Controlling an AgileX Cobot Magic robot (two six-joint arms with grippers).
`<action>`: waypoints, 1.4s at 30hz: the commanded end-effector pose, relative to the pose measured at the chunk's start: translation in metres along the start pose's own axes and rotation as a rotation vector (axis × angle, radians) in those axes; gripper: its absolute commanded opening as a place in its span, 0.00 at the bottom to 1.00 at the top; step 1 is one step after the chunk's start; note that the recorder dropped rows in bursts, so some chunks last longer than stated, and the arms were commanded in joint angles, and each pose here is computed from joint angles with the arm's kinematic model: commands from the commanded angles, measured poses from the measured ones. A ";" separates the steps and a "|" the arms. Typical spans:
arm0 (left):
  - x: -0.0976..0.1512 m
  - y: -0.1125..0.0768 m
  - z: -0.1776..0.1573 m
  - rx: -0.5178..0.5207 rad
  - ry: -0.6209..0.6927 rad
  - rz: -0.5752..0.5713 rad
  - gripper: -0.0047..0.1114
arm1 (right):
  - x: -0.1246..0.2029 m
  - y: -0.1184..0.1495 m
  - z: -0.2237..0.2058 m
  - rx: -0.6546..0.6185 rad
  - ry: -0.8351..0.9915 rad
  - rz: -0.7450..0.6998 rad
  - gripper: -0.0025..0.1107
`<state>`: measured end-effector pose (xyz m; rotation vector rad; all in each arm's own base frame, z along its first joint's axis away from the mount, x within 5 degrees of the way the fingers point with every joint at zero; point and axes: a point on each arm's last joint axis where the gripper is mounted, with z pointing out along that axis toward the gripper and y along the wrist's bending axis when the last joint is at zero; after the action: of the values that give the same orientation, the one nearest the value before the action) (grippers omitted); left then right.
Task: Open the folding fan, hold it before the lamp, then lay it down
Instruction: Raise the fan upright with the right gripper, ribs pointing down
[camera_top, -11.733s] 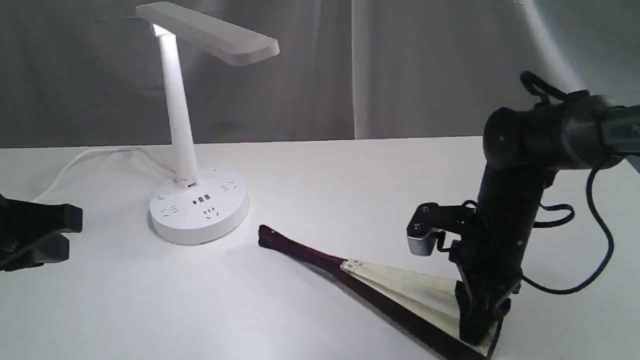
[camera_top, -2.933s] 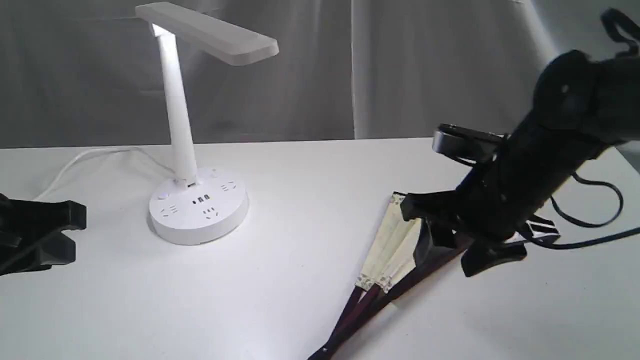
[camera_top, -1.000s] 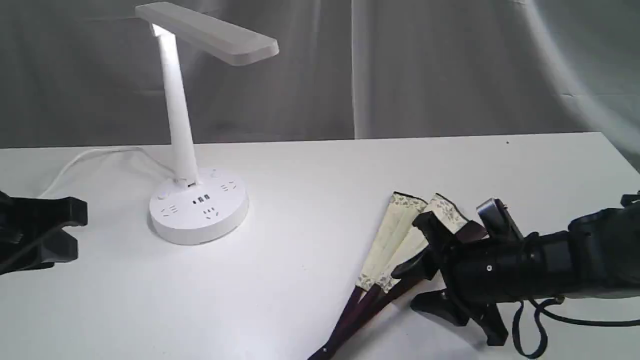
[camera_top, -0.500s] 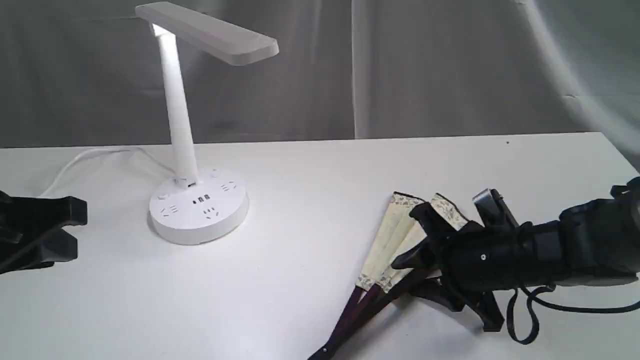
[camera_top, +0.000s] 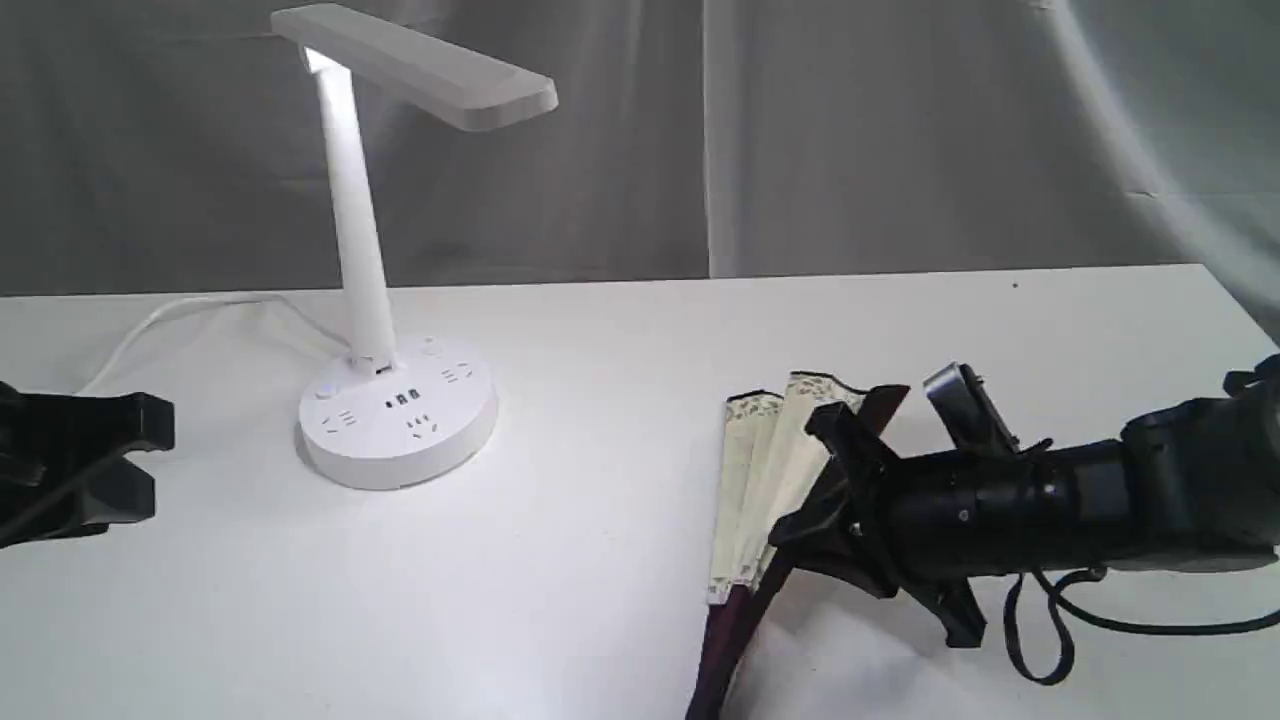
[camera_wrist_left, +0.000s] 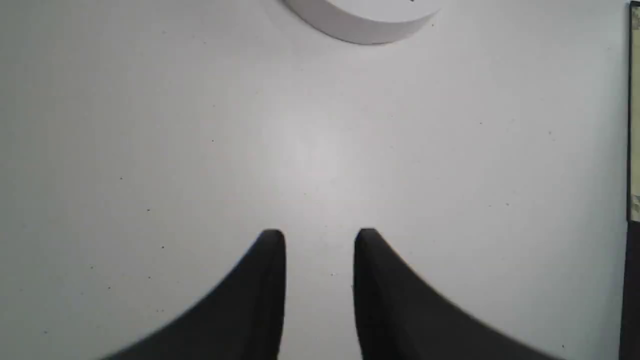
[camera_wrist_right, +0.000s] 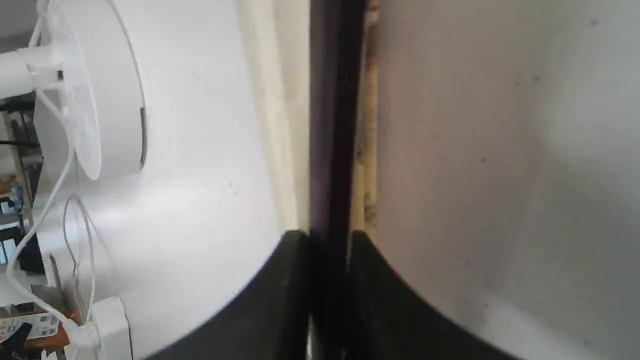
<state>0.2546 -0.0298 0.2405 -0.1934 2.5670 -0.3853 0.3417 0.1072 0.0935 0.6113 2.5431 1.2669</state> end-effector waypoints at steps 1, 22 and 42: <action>-0.003 0.000 0.000 0.001 -0.018 -0.008 0.25 | 0.003 0.006 -0.002 -0.059 0.041 -0.053 0.02; -0.001 -0.004 -0.001 0.044 0.009 -0.005 0.25 | -0.005 0.027 -0.055 -0.408 0.174 -0.172 0.02; 0.007 -0.035 -0.001 0.264 0.023 0.274 0.19 | 0.007 0.043 -0.075 -0.356 0.240 -0.285 0.02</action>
<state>0.2476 -0.0594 0.2466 0.2251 2.5179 -0.6341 0.3192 0.0829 0.1673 0.0471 2.3906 1.6905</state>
